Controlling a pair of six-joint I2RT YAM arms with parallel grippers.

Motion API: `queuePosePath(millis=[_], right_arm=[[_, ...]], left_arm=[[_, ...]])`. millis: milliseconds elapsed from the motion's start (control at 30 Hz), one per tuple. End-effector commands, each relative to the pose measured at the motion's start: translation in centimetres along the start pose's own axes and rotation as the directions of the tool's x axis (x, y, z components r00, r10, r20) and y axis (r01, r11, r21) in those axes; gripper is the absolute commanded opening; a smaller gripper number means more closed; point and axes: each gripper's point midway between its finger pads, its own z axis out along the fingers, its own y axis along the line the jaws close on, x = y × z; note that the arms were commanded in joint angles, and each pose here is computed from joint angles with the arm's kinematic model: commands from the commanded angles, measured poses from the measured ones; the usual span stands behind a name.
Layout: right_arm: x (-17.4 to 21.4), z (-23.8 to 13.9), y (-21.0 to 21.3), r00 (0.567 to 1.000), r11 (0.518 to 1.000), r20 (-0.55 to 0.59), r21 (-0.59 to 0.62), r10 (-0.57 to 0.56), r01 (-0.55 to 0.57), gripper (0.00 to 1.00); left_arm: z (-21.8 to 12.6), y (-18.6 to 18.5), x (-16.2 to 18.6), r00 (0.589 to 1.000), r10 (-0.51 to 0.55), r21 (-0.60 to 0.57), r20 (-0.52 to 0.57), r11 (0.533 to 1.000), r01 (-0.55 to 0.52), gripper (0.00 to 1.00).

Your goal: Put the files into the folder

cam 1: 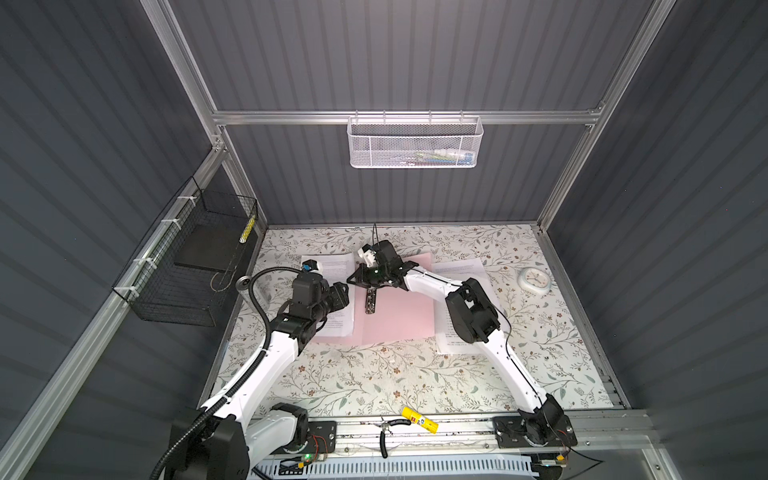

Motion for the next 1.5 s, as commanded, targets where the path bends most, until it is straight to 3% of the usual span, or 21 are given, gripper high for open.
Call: queuePosePath(millis=[0,467,800,1467], right_arm=[[-0.2,-1.2,0.8,0.999,0.999,-0.023,-0.026,-0.025,0.025,0.00],[1.8,0.4,0.4,0.998,0.999,-0.053,-0.019,0.031,-0.032,0.00],[1.0,0.7,-0.2,0.989,0.991,0.059,0.007,0.135,-0.136,0.00],[-1.7,-1.8,-0.4,0.986,0.993,0.115,0.020,0.117,-0.120,0.00]], left_arm=[[0.0,0.6,0.4,1.000,0.007,-0.018,-0.010,1.000,-0.007,0.62],[0.4,0.6,0.5,1.000,-0.001,-0.014,-0.018,1.000,0.001,0.61],[-0.1,1.0,0.6,1.000,0.002,-0.033,-0.009,0.999,-0.003,0.61],[-0.1,1.2,0.9,1.000,0.002,-0.035,-0.013,0.999,-0.002,0.61]])
